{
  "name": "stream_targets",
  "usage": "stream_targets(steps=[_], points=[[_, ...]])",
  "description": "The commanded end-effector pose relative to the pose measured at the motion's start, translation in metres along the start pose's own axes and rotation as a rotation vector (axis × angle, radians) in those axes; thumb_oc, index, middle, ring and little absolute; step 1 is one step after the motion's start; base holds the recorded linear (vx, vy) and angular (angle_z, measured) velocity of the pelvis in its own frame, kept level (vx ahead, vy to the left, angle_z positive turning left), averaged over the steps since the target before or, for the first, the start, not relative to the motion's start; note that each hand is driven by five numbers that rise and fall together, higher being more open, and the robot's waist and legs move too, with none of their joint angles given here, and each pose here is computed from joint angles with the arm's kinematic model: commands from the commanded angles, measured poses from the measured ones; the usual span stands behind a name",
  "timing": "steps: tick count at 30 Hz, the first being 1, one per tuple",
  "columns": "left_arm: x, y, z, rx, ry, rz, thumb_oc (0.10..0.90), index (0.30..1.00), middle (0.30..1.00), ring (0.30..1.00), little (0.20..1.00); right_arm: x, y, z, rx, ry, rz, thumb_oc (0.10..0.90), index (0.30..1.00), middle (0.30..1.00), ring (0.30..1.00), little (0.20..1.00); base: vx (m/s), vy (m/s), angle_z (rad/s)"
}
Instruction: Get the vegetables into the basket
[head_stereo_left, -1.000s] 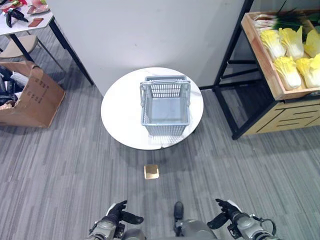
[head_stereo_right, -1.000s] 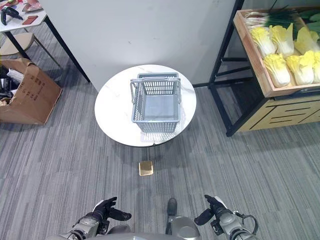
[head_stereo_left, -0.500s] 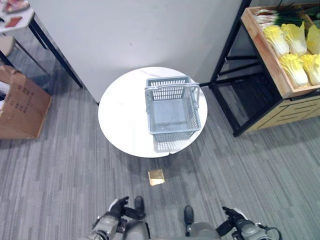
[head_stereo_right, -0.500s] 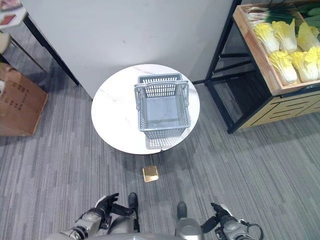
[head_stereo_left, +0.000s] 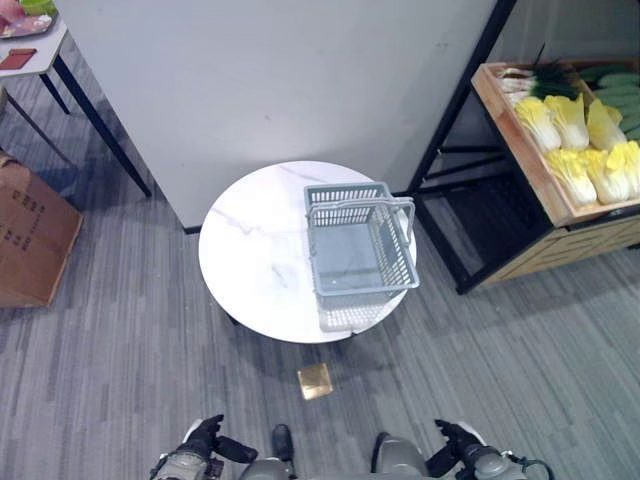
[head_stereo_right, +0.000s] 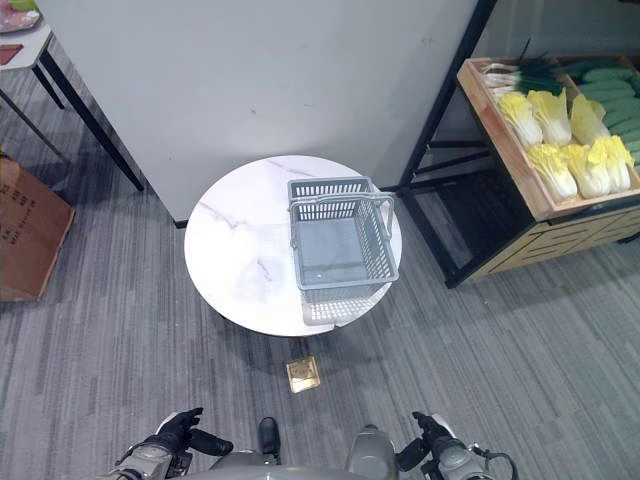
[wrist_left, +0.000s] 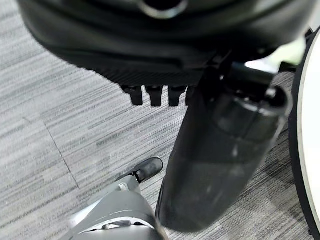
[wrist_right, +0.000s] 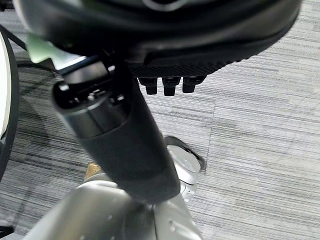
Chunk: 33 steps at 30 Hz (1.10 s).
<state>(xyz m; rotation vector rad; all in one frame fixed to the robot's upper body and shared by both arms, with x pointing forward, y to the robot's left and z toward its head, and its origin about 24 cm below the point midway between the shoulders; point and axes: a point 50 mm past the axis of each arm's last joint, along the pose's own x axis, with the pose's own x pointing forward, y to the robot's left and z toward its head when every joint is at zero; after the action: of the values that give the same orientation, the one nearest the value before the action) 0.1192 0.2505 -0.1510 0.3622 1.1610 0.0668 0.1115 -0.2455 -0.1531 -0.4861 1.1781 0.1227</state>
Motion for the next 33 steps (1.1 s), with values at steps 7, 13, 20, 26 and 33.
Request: stream_targets(steps=[7, 13, 20, 26, 33], points=[[0.000, 0.004, 0.001, -0.037, -0.005, 0.020, 0.900, 1.000, 1.000, 1.000, 1.000, 0.002, -0.008, 0.028, -0.021, -0.098, 0.001, 0.900, 1.000, 1.000, 1.000, 1.000, 0.08, -0.222, 0.16], [0.001, -0.006, 0.005, -0.079, -0.012, 0.000, 0.900, 1.000, 1.000, 1.000, 1.000, -0.001, -0.026, 0.005, 0.026, -0.022, -0.065, 0.900, 1.000, 1.000, 1.000, 1.000, 0.05, -0.205, 0.20], [-0.001, 0.002, -0.009, -0.146, 0.036, 0.045, 0.900, 1.000, 1.000, 1.000, 1.000, -0.013, -0.091, 0.001, 0.327, -0.050, -0.356, 0.900, 1.000, 1.000, 1.000, 1.000, 0.07, 0.006, 0.10], [-0.002, 0.007, -0.008, -0.164, 0.007, 0.046, 0.900, 1.000, 1.000, 1.000, 1.000, -0.052, -0.179, 0.081, 0.183, -0.388, -0.647, 0.900, 1.000, 1.000, 1.000, 1.000, -0.02, 0.075, -0.11], [-0.005, 0.004, -0.026, -0.142, 0.048, 0.026, 0.900, 1.000, 1.000, 1.000, 1.000, -0.153, -0.221, 0.191, -0.401, -0.852, -0.952, 0.900, 1.000, 1.000, 1.000, 1.000, -0.04, 0.043, 0.04]])
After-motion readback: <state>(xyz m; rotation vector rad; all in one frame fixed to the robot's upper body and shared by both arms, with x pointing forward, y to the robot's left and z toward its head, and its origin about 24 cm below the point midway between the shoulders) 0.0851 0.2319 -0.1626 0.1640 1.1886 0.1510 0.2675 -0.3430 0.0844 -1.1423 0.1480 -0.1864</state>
